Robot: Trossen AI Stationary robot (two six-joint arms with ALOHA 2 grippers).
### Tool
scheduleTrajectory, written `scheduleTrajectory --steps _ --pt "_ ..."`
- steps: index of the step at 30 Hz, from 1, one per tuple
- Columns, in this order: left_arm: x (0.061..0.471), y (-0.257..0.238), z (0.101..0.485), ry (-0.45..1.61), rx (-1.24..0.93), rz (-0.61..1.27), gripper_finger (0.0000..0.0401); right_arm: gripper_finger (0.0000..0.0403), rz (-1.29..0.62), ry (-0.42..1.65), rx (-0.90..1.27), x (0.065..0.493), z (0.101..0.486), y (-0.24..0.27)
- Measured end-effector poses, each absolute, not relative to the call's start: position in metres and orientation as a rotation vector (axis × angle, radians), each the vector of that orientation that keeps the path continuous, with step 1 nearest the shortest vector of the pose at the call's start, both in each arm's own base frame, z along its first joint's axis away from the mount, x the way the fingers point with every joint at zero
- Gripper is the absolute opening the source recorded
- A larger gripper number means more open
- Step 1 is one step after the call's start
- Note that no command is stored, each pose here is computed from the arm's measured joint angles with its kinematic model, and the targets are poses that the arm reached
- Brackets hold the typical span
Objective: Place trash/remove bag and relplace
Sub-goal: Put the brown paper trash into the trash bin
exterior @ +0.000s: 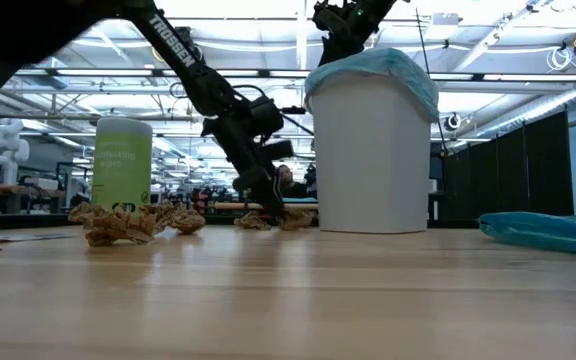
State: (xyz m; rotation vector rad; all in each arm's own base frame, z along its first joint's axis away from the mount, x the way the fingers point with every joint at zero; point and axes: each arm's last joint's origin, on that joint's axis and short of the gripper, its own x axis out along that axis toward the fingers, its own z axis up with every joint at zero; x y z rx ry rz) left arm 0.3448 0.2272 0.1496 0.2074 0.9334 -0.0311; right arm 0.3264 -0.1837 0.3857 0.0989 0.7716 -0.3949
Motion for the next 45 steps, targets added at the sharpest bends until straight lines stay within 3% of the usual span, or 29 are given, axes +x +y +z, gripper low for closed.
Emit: scheduleTrajectory --steps 3,5,17,26,33,40,45 --pt "0.345 0.227 0.150 0.954 0.223 -0.005 0.0029 0.0000 -0.396 0.769 0.099 0.326 0.386 -0.184" --pt "0.343 0.226 0.157 0.945 0.212 0.009 0.0013 0.0000 -0.396 0.767 0.098 0.327 0.386 -0.184" --pt "0.321 0.217 0.230 0.838 0.225 0.096 0.0004 0.0005 -0.431 0.670 0.069 0.316 0.431 -0.178" --pt "0.295 0.207 0.268 0.842 0.204 0.145 0.0003 0.0010 -0.474 0.826 0.104 0.309 0.421 -0.170" --pt "0.267 0.211 0.298 0.838 0.229 0.296 0.0002 0.0001 -0.560 0.749 0.002 0.293 0.446 -0.156" --pt "0.258 0.209 0.324 0.527 0.093 0.036 0.0002 0.0001 -0.551 0.692 -0.048 0.275 0.466 -0.135" --pt "0.264 0.213 0.333 0.414 0.092 0.036 0.0002 0.0000 -0.568 0.639 -0.086 0.261 0.481 -0.122"
